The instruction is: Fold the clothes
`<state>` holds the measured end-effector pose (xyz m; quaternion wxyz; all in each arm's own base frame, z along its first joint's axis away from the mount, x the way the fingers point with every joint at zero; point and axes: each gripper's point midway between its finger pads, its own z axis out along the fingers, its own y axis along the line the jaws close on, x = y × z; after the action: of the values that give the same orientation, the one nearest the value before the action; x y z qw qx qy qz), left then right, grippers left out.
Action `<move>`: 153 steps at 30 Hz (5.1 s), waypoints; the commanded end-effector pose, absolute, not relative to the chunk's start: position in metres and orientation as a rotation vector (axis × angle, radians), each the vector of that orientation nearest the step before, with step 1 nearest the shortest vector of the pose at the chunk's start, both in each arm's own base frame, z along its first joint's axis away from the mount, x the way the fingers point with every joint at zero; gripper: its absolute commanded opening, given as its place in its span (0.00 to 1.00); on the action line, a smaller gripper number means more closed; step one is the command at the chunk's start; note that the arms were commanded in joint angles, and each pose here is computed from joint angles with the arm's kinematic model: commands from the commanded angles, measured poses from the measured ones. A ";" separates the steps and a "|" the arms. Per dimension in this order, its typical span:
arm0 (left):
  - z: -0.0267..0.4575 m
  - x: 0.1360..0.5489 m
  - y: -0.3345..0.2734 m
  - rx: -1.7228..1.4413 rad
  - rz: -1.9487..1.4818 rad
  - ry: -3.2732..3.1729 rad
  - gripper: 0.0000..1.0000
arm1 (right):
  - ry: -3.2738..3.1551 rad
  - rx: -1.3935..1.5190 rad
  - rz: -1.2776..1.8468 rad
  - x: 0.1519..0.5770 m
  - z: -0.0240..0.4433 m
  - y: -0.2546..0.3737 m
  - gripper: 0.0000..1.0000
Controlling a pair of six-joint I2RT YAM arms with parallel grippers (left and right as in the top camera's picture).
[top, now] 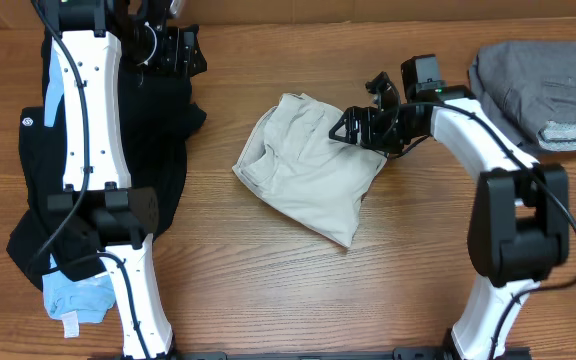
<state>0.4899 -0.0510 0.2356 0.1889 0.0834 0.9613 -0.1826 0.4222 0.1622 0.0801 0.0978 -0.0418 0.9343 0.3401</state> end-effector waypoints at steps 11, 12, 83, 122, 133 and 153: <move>0.245 0.497 -0.052 0.252 -0.474 2.655 1.00 | 2.756 -0.053 0.823 0.380 0.164 0.198 1.00; 0.245 0.497 -0.052 0.252 -0.474 2.655 1.00 | 2.771 -0.055 0.782 0.376 0.161 0.202 1.00; 0.244 0.494 -0.052 0.250 -0.477 2.671 1.00 | 2.976 0.473 -0.122 0.401 0.069 0.008 1.00; 0.241 0.492 -0.046 0.237 -0.441 2.692 1.00 | 2.852 0.184 -0.094 0.473 0.008 0.172 1.00; 0.241 0.492 -0.046 0.237 -0.441 2.692 1.00 | 2.947 0.175 -0.176 0.457 -0.030 0.165 1.00; 0.241 0.492 -0.046 0.237 -0.442 2.692 1.00 | 3.065 0.201 -0.280 0.436 0.008 0.139 0.04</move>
<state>0.4915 -0.0441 0.2334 0.1896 0.0786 0.9652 -0.1620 0.4418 0.1409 0.0097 0.0622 0.0556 0.9909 -0.1058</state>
